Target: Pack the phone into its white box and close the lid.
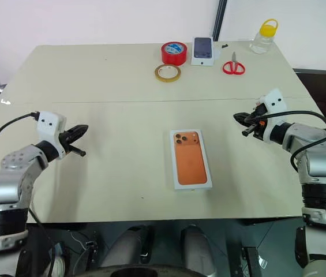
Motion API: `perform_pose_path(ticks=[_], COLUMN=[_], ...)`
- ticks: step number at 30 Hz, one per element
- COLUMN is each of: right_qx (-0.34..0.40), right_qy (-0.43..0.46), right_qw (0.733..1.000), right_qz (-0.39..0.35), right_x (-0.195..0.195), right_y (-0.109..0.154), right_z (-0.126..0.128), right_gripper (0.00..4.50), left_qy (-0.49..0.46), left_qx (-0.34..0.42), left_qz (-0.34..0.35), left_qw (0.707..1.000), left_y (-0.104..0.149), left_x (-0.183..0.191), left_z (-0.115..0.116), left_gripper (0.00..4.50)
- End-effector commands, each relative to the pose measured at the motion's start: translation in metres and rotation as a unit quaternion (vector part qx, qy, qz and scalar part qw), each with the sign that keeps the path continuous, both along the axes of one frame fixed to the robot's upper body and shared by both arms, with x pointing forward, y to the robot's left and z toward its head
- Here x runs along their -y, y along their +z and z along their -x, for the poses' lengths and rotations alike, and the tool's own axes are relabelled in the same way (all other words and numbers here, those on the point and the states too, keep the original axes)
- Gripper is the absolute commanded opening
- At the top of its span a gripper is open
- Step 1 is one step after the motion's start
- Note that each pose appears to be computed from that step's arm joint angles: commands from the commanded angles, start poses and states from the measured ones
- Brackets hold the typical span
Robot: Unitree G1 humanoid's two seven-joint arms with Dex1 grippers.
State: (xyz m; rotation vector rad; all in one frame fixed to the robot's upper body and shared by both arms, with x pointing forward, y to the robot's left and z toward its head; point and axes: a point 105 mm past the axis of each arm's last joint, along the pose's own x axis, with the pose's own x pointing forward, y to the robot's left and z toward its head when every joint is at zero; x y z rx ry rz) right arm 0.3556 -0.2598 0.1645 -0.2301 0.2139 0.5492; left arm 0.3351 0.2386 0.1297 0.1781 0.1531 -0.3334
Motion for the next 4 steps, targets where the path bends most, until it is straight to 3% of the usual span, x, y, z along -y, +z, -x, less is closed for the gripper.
perform_pose_path(ticks=[1,4], right_qx=[0.039,0.04], right_qy=[0.022,0.037], right_qw=[0.999,0.999], right_qz=[-0.001,-0.001], right_x=[-0.0041,-0.0109], right_y=[0.021,0.0193], right_z=[-0.0008,-0.0008], right_gripper=[0.08,0.08], left_qy=[0.015,0.022], left_qx=[0.031,0.031], left_qz=[0.008,0.017], left_qw=[0.999,0.999], left_y=[0.0153,0.0134], left_x=[-0.0015,0.001], left_z=[0.0024,0.001], left_gripper=[0.0,0.0])
